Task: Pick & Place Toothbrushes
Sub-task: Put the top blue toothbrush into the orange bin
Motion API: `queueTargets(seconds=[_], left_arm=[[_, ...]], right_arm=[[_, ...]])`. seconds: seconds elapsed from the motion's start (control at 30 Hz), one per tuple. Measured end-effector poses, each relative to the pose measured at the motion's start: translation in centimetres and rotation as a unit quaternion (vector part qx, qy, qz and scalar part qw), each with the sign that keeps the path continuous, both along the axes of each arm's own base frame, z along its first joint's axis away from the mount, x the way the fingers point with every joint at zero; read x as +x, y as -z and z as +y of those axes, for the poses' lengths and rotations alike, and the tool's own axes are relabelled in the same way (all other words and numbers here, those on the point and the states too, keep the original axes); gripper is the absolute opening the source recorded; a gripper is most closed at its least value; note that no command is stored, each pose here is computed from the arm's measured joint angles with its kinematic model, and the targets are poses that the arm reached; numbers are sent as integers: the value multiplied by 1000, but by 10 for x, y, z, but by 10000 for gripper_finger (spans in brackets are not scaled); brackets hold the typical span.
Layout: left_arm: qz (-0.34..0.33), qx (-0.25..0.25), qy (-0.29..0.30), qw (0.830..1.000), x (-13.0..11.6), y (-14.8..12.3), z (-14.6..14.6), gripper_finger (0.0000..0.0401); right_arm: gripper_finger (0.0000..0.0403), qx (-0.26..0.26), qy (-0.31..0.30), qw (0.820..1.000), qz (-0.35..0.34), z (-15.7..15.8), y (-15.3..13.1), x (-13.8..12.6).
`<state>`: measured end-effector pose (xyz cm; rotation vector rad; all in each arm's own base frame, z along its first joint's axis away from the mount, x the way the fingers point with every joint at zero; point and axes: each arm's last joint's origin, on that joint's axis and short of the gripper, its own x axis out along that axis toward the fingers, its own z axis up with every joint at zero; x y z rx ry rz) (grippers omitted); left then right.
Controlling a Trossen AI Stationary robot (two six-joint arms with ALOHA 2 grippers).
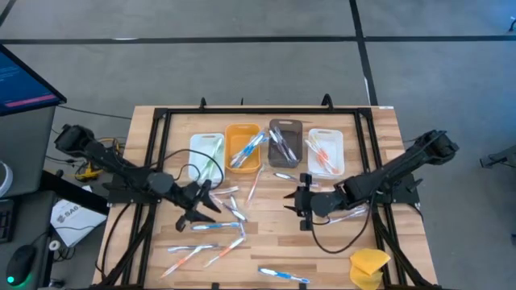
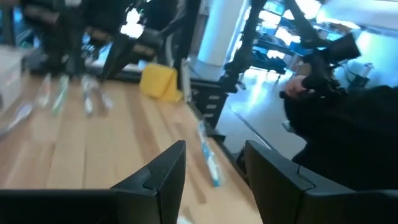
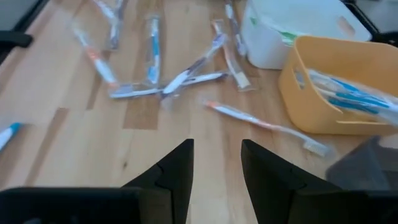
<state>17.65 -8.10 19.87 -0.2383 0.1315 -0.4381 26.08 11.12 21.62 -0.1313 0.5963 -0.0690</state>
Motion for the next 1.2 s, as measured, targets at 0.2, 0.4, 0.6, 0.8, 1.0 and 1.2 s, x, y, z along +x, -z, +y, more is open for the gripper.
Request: queueTargets(seconds=[0.2,0.4,0.6,0.8,1.0,1.2], left_arm=[[-37,50,31,998,9,-17,-28,158],[-20,66,51,996,28,-22,-57,158],[39,91,12,995,43,-17,-73,158],[86,121,-14,989,54,-15,-86,148],[152,134,-17,979,49,-4,-84,141],[238,128,-41,962,43,9,-78,135]], right_arm=[[128,-41,-24,999,-4,-3,-2,2],[128,-32,-9,999,-32,-14,-7,11],[128,-61,-85,993,-49,-18,-15,18],[128,-110,-131,982,-77,-13,-39,25],[128,-121,-135,981,-75,-14,-42,27],[128,-126,-137,981,-54,-15,-38,25]])
